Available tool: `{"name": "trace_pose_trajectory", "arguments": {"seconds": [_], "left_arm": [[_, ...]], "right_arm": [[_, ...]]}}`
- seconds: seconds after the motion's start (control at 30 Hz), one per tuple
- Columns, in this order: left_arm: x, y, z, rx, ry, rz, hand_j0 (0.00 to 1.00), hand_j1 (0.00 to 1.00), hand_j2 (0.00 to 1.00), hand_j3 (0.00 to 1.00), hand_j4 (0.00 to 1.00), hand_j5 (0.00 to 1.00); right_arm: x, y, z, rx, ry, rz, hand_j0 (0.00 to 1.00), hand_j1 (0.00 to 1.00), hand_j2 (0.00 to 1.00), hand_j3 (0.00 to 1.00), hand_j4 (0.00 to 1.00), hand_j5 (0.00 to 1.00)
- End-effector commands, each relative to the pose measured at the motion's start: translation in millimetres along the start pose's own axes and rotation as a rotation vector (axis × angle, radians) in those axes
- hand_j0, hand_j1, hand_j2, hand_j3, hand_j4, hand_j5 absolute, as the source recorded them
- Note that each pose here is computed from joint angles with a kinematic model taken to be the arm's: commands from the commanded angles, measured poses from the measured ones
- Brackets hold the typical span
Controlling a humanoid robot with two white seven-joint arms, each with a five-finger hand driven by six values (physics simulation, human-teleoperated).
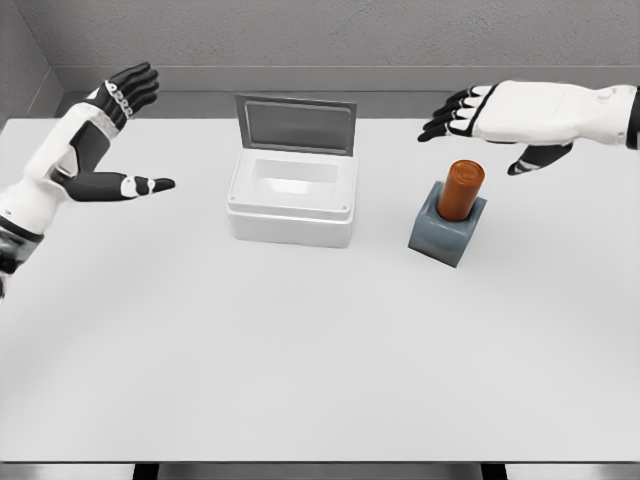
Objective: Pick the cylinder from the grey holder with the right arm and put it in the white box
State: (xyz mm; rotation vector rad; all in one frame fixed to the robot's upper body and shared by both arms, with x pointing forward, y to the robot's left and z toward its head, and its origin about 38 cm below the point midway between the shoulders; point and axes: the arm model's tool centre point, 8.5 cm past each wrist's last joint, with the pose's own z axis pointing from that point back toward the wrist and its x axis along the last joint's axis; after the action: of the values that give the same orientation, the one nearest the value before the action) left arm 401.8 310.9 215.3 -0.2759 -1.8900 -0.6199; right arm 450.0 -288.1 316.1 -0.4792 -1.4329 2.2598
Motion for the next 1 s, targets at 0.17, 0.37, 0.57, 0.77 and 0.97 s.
{"name": "trace_pose_trajectory", "arguments": {"seconds": [0.17,0.37,0.57,0.77,0.97], "left_arm": [[-50,-6.1,-19,0.073,0.177,0.221,1.00,1.00,1.00,1.00,1.00,1.00],[-80,0.3,-45,0.127,0.224,0.248,1.00,1.00,1.00,1.00,1.00,1.00],[-83,7.4,-50,0.123,0.247,0.199,1.00,1.00,1.00,1.00,1.00,1.00],[-84,13.0,-51,0.130,0.255,0.188,1.00,1.00,1.00,1.00,1.00,1.00],[-81,11.3,-60,0.104,0.256,0.171,1.00,1.00,1.00,1.00,1.00,1.00]], "right_arm": [[1.6,27.4,-26,0.107,0.003,0.028,1.00,1.00,1.00,1.00,1.00,1.00],[2.5,28.9,-25,0.118,0.003,0.036,1.00,1.00,1.00,1.00,1.00,1.00],[8.1,43.7,-36,0.163,-0.021,0.030,1.00,1.00,1.00,1.00,1.00,1.00],[6.6,47.9,-42,0.178,-0.016,0.034,0.98,0.98,0.98,0.98,0.98,0.98],[3.9,44.1,-37,0.174,-0.005,0.042,0.70,0.70,0.70,0.70,0.70,0.70]]}}
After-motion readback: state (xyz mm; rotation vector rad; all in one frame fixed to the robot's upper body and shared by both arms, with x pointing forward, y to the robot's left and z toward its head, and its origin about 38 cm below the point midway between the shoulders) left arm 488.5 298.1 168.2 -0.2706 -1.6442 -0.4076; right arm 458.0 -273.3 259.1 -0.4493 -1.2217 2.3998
